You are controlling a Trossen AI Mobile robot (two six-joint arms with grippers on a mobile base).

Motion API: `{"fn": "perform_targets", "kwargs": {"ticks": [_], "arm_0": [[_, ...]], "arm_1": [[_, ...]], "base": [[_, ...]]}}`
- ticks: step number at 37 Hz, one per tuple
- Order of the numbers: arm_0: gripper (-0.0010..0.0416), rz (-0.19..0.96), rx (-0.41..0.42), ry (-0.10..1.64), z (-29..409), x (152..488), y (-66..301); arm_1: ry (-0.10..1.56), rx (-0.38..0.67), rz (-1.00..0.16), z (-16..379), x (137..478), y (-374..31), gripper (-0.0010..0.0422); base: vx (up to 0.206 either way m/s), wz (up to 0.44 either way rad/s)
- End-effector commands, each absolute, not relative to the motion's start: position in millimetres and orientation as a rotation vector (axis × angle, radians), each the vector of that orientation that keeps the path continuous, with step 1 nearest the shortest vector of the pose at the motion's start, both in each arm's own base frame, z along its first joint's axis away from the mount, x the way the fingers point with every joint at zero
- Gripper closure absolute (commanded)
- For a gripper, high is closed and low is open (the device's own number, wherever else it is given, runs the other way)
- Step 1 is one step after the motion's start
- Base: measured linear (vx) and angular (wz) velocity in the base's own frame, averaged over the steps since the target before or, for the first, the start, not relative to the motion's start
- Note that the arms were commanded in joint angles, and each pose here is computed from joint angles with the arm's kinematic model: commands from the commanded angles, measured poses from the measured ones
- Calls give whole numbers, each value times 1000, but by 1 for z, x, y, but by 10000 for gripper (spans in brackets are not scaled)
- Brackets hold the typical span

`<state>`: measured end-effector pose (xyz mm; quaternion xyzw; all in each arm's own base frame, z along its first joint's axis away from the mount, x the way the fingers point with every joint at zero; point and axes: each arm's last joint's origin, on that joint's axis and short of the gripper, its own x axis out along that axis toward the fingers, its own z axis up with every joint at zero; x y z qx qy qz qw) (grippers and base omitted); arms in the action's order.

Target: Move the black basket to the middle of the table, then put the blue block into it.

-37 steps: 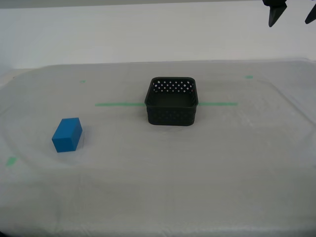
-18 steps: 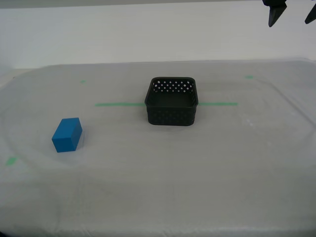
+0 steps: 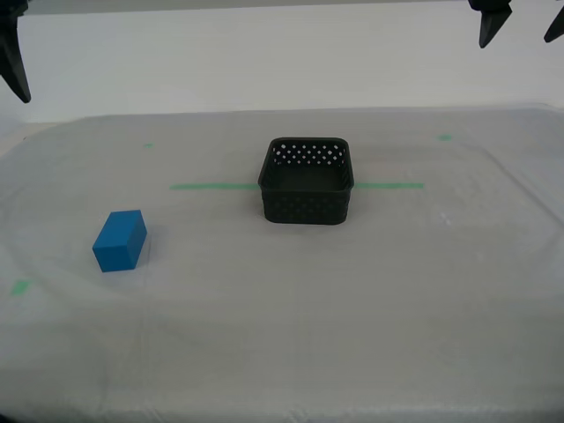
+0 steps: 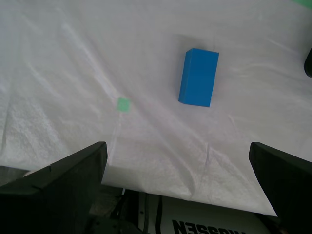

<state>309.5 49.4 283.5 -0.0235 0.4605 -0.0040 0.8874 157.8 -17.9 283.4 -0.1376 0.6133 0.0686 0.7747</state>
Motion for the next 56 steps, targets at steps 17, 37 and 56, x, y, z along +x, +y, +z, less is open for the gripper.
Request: {"fn": "perform_targets", "kwargs": {"ticks": [17, 37, 56], "arm_0": [[12, -5, -49, 956, 284, 309, 50], [12, -4, -49, 956, 284, 309, 50], [12, -5, -49, 956, 284, 309, 50]], "arm_1": [[1362, -255, 109, 245, 184, -37, 11], [1420, -191, 63, 208, 223, -52, 11], [1481, -138, 30, 166, 247, -75, 11]], "base": [[0, 0], [0, 0], [0, 0]]}}
